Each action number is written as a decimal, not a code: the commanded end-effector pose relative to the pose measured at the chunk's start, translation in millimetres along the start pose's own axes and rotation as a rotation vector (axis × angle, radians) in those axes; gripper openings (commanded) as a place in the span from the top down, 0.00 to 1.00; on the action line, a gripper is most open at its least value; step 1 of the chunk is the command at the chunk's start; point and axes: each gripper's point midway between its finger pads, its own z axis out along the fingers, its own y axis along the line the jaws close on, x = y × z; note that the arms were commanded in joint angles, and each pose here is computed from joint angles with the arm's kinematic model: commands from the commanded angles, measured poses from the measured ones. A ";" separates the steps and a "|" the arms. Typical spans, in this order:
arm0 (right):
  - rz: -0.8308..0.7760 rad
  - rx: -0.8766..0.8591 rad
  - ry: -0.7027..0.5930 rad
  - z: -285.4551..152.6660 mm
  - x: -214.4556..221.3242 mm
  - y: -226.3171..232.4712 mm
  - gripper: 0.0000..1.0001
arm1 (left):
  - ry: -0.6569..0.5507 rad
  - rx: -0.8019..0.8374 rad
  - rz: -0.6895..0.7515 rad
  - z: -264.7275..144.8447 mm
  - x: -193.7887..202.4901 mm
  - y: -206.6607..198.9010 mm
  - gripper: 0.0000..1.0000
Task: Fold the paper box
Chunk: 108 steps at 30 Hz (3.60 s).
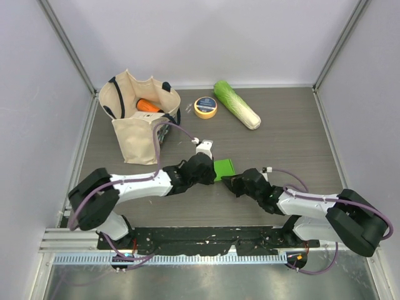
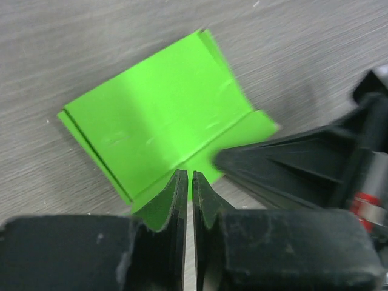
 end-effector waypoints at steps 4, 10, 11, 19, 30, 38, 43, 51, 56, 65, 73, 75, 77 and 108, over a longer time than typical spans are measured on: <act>-0.067 -0.005 -0.083 -4.2 -17.8 -7.9 0.89 | 0.099 0.013 -0.043 30.4 42.3 11.6 0.91; -0.538 -0.051 -0.055 -23.7 -13.9 5.6 0.60 | 0.138 -0.049 -0.049 40.5 70.4 37.7 0.91; -0.628 -0.081 -0.012 -30.3 -7.2 9.4 0.55 | 0.141 -0.050 -0.046 40.2 71.8 38.6 0.91; -1.187 -0.051 0.203 -43.6 -44.0 47.1 0.43 | 0.142 -0.036 -0.023 35.1 67.6 36.3 0.91; -1.133 -0.161 0.349 13.9 -54.6 53.8 0.46 | 0.164 -0.030 -0.005 33.5 65.3 32.9 0.92; -1.146 -0.019 0.201 28.8 -87.6 25.4 0.50 | 0.169 -0.026 0.004 33.6 63.6 33.2 0.92; -1.183 -0.005 0.152 16.2 -93.5 42.0 0.50 | 0.176 -0.027 0.001 35.5 65.7 34.3 0.92; -1.168 0.009 0.201 25.7 -90.6 26.5 0.48 | 0.187 -0.017 -0.001 40.2 65.3 31.1 0.92; -1.147 -0.024 0.233 33.4 -83.6 18.9 0.55 | 0.184 -0.014 -0.001 36.8 60.7 30.5 0.91; -1.114 0.061 0.220 39.7 -92.6 -1.2 0.88 | 0.160 0.021 -0.029 26.6 32.8 15.7 0.69; -1.115 0.066 0.231 42.1 -92.6 -2.4 0.92 | 0.160 -0.037 -0.153 -11.3 -6.1 39.5 0.25; -1.116 0.066 0.232 42.7 -92.8 -2.3 0.93 | 0.177 -0.076 -0.232 -14.2 -8.7 57.3 0.24; -1.120 0.072 0.230 42.9 -93.8 -2.8 0.95 | 0.227 -0.071 -0.291 -17.6 -0.3 63.4 0.23; -1.013 0.127 0.257 48.6 -112.0 -18.6 0.99 | 0.215 -0.041 -0.650 55.9 -2.7 67.5 0.40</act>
